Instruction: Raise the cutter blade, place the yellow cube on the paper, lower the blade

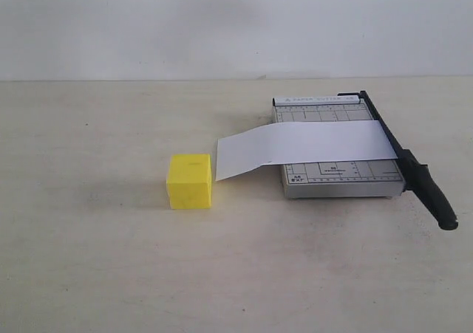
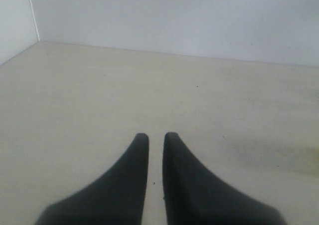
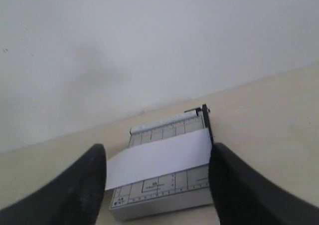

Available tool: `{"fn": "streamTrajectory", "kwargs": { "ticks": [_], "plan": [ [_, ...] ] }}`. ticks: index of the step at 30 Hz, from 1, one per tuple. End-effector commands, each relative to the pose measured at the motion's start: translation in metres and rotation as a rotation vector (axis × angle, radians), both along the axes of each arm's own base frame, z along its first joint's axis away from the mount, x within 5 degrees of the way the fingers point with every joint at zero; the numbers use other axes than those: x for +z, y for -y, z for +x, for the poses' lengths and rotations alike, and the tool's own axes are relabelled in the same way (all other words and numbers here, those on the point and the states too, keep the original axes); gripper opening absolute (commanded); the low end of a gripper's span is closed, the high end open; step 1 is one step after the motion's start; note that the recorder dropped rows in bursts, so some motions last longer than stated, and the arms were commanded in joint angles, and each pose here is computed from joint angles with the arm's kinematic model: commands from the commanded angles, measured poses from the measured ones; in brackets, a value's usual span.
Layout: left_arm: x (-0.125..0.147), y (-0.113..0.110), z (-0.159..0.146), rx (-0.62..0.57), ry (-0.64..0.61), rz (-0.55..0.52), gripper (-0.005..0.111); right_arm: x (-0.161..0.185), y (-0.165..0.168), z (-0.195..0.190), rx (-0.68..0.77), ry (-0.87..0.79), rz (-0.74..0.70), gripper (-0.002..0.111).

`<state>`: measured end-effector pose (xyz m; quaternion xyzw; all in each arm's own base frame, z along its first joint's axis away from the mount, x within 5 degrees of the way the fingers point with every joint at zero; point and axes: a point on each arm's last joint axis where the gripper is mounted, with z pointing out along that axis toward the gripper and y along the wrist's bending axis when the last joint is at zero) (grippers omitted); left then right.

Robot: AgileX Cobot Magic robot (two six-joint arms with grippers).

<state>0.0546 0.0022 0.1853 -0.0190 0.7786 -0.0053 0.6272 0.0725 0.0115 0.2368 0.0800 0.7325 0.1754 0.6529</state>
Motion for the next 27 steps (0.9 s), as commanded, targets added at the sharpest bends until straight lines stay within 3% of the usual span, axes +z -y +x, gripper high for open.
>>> {"fn": "streamTrajectory", "kwargs": {
  "ticks": [1,7,12,18,27],
  "plan": [
    [0.002,0.0,0.0,0.001,0.016,-0.016,0.011,0.029,-0.005,0.025,0.032,-0.153,-0.113,0.061],
    [0.002,0.0,0.0,0.001,0.016,-0.016,0.011,0.067,-0.017,0.083,0.161,-0.478,-0.334,0.061],
    [0.002,0.0,0.0,0.001,0.016,-0.016,0.011,0.079,-0.026,0.139,0.25,-0.64,-0.436,0.061],
    [0.002,0.0,0.0,0.001,0.016,-0.016,0.011,0.044,-0.028,0.196,0.263,-0.862,-0.511,0.061],
    [0.002,0.0,0.0,0.001,0.016,-0.016,0.011,0.015,-0.024,0.205,0.259,-1.011,-0.571,0.061]
  ]
}}
